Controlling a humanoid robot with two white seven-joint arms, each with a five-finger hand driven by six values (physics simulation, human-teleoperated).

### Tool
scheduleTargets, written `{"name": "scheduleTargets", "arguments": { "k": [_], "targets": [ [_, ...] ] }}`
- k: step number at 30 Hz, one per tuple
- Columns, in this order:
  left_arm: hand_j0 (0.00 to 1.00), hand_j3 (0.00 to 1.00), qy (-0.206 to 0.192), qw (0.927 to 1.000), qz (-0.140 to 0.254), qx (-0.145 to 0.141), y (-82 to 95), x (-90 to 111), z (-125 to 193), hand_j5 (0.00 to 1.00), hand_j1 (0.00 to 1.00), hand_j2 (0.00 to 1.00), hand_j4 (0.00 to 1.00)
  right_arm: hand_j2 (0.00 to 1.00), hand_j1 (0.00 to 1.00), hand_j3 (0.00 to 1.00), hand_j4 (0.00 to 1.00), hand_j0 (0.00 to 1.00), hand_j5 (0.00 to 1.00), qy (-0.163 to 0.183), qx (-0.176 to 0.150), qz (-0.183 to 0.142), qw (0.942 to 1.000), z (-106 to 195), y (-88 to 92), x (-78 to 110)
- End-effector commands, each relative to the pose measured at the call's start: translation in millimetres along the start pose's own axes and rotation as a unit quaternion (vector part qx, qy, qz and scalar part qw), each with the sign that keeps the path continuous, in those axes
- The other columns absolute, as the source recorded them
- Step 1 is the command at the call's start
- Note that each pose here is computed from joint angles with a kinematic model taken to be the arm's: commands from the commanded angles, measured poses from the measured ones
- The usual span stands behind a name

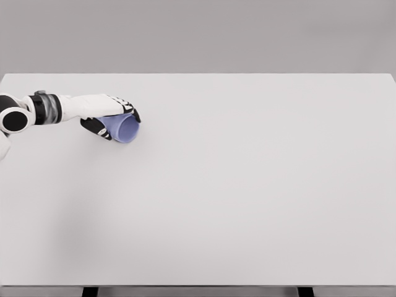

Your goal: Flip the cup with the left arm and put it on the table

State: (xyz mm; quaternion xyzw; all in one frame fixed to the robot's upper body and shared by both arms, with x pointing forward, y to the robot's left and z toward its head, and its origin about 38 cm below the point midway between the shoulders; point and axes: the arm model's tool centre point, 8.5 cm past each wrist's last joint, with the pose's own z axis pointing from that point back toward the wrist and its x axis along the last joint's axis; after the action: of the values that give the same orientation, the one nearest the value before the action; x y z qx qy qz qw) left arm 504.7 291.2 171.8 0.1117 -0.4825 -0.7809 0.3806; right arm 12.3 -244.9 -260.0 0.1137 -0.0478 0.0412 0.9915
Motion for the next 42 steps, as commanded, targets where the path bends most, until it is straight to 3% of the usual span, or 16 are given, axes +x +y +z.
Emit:
{"name": "scheduleTargets", "arguments": {
  "k": [1,4,5,15,23,27,29,37,40,42],
  "targets": [
    [0.51,0.51,0.002,1.0,0.003,0.004,1.3,-1.7,2.6,0.51,0.51,0.51,0.51,1.0,1.0,1.0,1.0,1.0,1.0,-0.001,0.0,0.0,1.0,-0.1,-0.1,1.0],
    [0.5,0.5,-0.003,0.9998,0.012,0.013,3.6,-1.7,4.3,0.5,0.5,0.5,0.5,1.0,1.0,1.0,1.0,1.0,1.0,0.0,0.0,0.0,1.0,0.0,0.0,0.0],
    [0.42,0.42,-0.006,0.999,0.036,0.026,3.9,-6.4,9.4,0.42,0.42,0.42,0.42,1.0,1.0,1.0,1.0,1.0,1.0,0.0,0.0,0.0,1.0,0.0,0.0,0.0],
    [0.41,0.41,-0.011,0.9963,0.066,0.053,11.7,-13.7,24.2,0.41,0.41,0.41,0.41,1.0,1.0,1.0,1.0,1.0,1.0,0.0,0.0,0.0,1.0,0.0,0.0,0.0],
    [0.4,0.4,-0.031,0.9862,0.125,0.104,18.9,-20.8,42.9,0.4,0.4,0.4,0.4,1.0,1.0,1.0,1.0,1.0,1.0,0.0,0.0,0.0,1.0,0.0,0.0,0.0],
    [0.4,0.4,-0.04,0.9827,0.14,0.115,19.8,-20.5,44.1,0.4,0.4,0.4,0.4,1.0,1.0,1.0,1.0,1.0,1.0,0.0,0.0,0.0,1.0,0.0,0.0,0.0],
    [0.4,0.4,-0.042,0.9777,0.159,0.13,19.1,-24.9,53.9,0.4,0.4,0.4,0.4,1.0,1.0,1.0,1.0,1.0,1.0,0.0,0.0,0.0,1.0,0.0,0.0,0.0],
    [0.44,0.44,-0.038,0.9722,0.187,0.136,4.6,-32.3,65.9,0.44,0.44,0.44,0.44,1.0,1.0,1.0,1.0,1.0,1.0,0.0,0.0,0.0,1.0,0.0,0.0,0.0],
    [0.44,0.44,-0.055,0.9639,0.212,0.151,4.7,-30.3,64.8,0.44,0.44,0.44,0.44,1.0,1.0,1.0,1.0,1.0,1.0,0.0,0.0,0.0,1.0,0.0,0.0,0.0],
    [0.46,0.46,-0.059,0.9638,0.212,0.151,5.9,-28.3,63.6,0.46,0.46,0.46,0.46,1.0,1.0,1.0,1.0,1.0,1.0,-0.001,0.0,0.0,1.0,-0.1,-0.1,1.0]
  ]
}}
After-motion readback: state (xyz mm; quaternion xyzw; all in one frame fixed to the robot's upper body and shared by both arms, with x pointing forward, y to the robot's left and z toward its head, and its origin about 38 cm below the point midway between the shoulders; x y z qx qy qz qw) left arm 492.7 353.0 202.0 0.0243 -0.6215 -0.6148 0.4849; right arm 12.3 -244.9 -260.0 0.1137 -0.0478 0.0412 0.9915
